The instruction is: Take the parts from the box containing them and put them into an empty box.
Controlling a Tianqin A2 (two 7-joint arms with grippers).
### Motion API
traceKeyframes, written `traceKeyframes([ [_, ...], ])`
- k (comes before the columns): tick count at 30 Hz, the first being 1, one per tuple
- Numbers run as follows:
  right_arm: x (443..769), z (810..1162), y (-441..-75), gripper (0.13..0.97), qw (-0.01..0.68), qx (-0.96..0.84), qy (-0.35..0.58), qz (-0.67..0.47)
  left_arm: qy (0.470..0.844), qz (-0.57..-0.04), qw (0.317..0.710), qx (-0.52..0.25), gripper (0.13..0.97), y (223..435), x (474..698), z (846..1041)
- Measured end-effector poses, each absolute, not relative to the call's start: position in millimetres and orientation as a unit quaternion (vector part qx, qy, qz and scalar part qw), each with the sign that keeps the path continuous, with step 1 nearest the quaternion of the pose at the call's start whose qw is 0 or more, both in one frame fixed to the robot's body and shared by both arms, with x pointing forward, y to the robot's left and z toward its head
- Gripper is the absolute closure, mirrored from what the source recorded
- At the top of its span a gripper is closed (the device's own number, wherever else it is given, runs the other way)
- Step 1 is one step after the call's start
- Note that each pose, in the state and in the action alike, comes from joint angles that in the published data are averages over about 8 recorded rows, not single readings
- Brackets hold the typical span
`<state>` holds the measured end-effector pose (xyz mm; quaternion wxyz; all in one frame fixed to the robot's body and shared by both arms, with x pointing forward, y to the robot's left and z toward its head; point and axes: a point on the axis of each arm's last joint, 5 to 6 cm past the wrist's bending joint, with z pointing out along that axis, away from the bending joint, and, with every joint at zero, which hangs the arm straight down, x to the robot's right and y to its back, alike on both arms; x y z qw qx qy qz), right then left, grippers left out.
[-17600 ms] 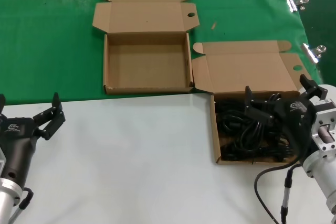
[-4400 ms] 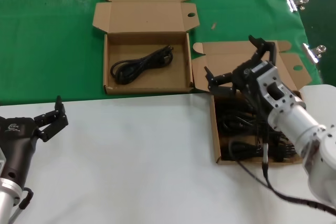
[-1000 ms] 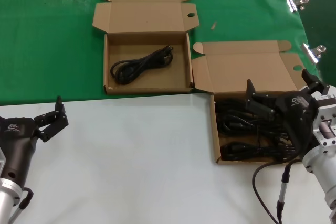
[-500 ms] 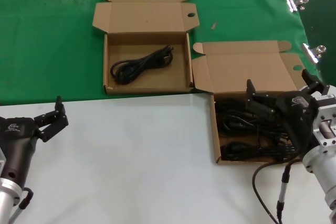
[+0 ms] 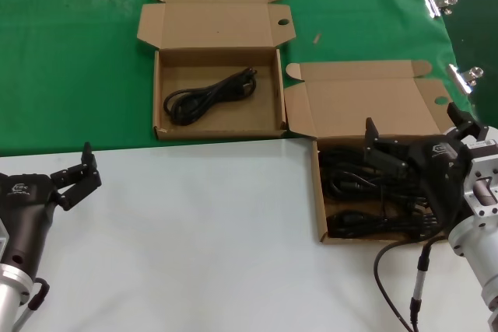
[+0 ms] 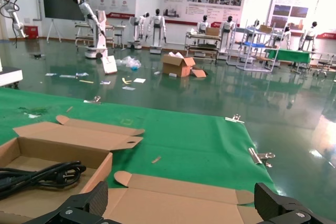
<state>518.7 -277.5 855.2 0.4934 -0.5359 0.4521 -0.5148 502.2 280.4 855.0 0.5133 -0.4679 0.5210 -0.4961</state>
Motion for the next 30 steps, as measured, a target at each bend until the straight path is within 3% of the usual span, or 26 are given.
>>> traceKeyframes([
  [30, 518.7, 855.2, -277.5, 0.130, 0.493, -0.536, 0.452, -0.515, 0.521, -0.496, 0.513, -0.468, 0.132, 280.4, 502.2, 855.0],
])
